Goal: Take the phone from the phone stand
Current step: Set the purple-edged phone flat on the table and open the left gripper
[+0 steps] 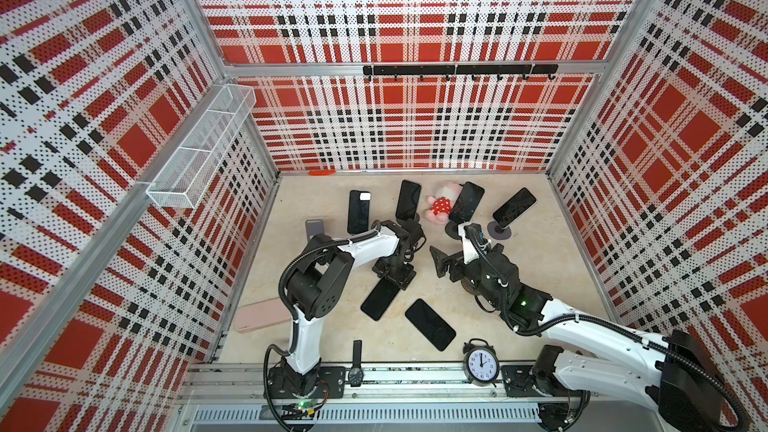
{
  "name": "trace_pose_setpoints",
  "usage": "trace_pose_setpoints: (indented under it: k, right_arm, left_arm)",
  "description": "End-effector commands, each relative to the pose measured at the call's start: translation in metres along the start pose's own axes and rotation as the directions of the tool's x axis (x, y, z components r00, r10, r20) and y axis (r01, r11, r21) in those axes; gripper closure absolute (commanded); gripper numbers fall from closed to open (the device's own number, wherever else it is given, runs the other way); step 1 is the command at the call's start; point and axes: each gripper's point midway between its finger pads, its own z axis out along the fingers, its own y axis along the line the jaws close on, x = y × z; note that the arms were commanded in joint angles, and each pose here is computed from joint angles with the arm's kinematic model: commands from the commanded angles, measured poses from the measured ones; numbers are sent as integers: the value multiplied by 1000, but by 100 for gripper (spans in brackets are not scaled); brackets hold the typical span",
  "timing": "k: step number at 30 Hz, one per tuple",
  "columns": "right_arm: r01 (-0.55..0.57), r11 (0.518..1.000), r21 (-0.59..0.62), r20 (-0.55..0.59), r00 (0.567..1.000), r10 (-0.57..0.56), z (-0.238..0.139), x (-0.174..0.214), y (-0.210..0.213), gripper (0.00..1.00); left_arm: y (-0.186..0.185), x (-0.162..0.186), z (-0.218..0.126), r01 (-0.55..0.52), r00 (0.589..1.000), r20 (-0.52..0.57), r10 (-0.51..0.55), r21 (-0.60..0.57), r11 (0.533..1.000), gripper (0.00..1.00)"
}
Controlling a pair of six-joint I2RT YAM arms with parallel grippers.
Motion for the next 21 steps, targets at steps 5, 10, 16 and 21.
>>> trace_pose_setpoints:
  k: [5,10,16,21]
  right_arm:
    - [-7,1000,-9,6,1000,7,-1,-2,0,0]
    - [-19,1000,17,19,1000,18,-4,-3,-5,0]
    - [-29,999,32,44,999,28,-8,-7,-9,0]
    - [-34,999,33,45,998,32,-9,-7,-10,0]
  left_arm:
    - [-7,-9,26,-12,1000,3,12,27,1000,21]
    - [-5,-9,25,-14,1000,-2,14,20,1000,21]
    - [-6,-9,24,-13,1000,-1,13,21,1000,21]
    - [-4,-11,23,-10,1000,3,10,12,1000,21]
